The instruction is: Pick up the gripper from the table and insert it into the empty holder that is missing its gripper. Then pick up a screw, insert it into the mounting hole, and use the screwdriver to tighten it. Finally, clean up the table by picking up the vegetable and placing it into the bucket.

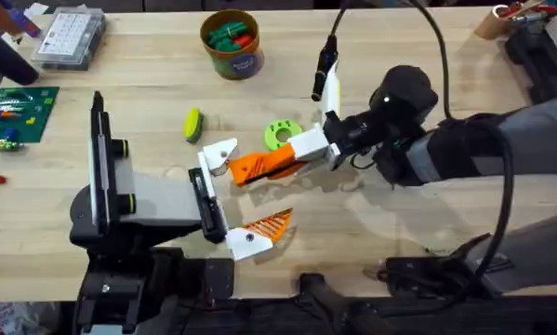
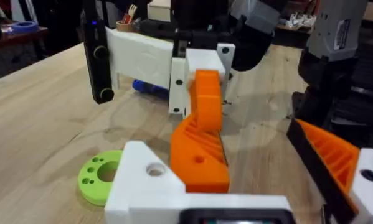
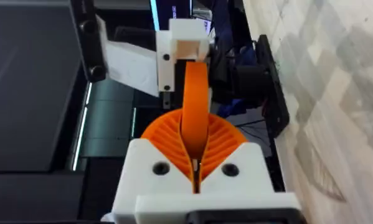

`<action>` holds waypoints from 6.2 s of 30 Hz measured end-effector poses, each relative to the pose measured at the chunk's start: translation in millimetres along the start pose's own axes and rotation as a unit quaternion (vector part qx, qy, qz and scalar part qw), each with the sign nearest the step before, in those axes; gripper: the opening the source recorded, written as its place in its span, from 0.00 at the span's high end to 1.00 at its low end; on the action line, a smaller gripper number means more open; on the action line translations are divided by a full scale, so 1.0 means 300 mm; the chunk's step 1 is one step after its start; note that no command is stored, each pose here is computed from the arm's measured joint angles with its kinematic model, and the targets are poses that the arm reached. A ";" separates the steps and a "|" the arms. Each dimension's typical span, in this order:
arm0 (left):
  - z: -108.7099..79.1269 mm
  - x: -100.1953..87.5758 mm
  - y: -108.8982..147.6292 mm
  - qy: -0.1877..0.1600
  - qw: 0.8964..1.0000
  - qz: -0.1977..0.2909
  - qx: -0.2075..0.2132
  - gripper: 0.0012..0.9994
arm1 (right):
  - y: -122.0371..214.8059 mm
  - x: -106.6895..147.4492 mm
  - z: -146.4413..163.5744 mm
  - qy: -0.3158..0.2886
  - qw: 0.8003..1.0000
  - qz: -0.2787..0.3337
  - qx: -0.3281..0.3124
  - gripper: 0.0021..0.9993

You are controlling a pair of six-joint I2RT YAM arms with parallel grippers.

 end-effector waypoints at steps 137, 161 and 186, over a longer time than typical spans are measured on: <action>0.006 -0.002 0.001 0.004 1.000 -0.001 -0.010 0.01 | -0.121 -0.090 0.002 0.013 1.000 -0.010 -0.004 0.03; 0.004 -0.002 0.001 0.004 1.000 -0.001 -0.008 0.01 | -0.025 -0.084 0.020 -0.037 0.997 -0.043 0.050 0.01; 0.002 -0.001 0.001 0.003 1.000 0.000 -0.003 0.01 | 0.295 0.013 0.200 0.059 0.944 -0.139 0.292 0.01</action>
Point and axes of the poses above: each hand's point on the last joint's axis, 136 mm out from that joint toward the fingers, its own y axis back along the fingers, its own z axis along the line the jaws close on, x = y × z, the point moved 9 cm from there along y, back along the fingers, and after that the axes turned 5 degrees about y, right-handed, at the moved point
